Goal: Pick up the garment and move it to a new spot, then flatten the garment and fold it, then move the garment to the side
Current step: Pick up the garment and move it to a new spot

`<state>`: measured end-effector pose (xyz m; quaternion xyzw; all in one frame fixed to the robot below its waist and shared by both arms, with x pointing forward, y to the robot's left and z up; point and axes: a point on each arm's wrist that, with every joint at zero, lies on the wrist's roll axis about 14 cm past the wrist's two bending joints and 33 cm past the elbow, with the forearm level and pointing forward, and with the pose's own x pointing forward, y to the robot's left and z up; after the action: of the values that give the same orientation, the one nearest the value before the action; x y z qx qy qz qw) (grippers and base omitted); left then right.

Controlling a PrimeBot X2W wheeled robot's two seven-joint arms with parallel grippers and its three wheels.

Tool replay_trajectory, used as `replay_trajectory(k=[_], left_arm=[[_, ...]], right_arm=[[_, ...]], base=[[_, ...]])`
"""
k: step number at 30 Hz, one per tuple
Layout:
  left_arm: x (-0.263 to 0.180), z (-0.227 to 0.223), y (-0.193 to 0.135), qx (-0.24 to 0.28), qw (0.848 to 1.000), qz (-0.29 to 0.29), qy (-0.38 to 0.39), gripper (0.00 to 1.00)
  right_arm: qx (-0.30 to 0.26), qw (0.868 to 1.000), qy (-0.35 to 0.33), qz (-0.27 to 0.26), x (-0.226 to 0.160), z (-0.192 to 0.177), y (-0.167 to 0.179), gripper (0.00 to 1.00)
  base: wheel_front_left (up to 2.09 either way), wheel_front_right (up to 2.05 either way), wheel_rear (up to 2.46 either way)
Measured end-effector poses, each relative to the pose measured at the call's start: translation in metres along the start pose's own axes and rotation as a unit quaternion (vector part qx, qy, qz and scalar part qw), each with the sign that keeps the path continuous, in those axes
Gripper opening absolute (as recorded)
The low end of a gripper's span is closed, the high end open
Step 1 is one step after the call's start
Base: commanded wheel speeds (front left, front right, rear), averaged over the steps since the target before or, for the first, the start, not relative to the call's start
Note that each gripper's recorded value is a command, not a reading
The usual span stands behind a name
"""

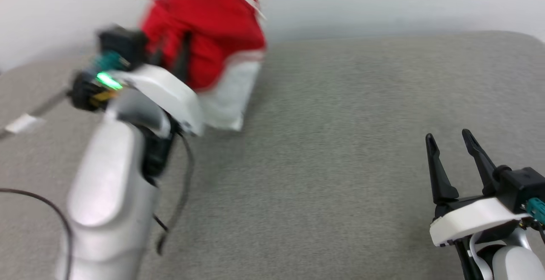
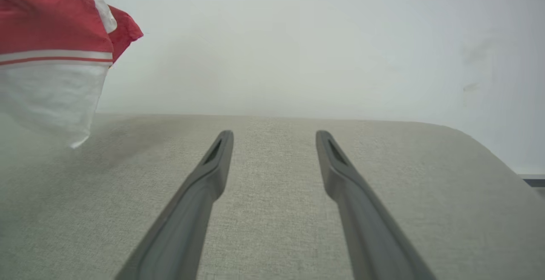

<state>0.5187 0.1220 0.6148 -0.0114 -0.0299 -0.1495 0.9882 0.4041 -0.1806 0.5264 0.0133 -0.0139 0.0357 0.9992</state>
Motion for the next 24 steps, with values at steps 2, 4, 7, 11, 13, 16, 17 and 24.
replay_trajectory(k=[2,4,7,11,13,16,17,24], left_arm=[[0.001,-0.02,-0.041,-0.024,0.999,-0.044,0.017,0.0],[-0.003,-0.041,-0.08,-0.04,0.995,-0.088,0.038,0.0],[-0.018,-0.078,-0.131,-0.065,0.984,-0.147,0.08,0.0],[-0.05,-0.128,-0.176,-0.078,0.966,-0.199,0.143,0.0],[-0.065,-0.152,-0.186,-0.08,0.959,-0.209,0.176,0.0],[-0.08,-0.166,-0.196,-0.079,0.953,-0.223,0.189,0.32],[-0.084,-0.167,-0.199,-0.081,0.952,-0.226,0.189,1.0],[-0.08,-0.114,-0.194,-0.098,0.97,-0.215,0.054,1.0]], right_arm=[[-0.001,1.0,-0.002,-0.019,-0.009,0.003,-0.013,1.0],[-0.002,0.999,0.003,-0.037,-0.02,0.001,-0.024,1.0],[-0.003,0.998,0.005,-0.056,-0.03,0.002,-0.035,1.0],[-0.003,0.998,0.007,-0.069,-0.037,0.003,-0.043,1.0],[-0.003,0.997,0.007,-0.071,-0.038,0.003,-0.044,1.0],[-0.003,0.997,0.006,-0.072,-0.037,0.003,-0.045,1.0],[-0.002,0.997,0.006,-0.072,-0.036,0.003,-0.045,1.0],[0.0,0.998,-0.002,-0.056,-0.029,0.008,-0.035,1.0]], base=[[0.0,0.0,0.0],[0.0,0.0,0.0],[0.0,0.0,0.0],[0.0,0.0,0.0],[0.0,0.0,0.0],[0.0,0.0,0.0],[0.0,0.0,0.0],[0.0,0.0,0.0]])
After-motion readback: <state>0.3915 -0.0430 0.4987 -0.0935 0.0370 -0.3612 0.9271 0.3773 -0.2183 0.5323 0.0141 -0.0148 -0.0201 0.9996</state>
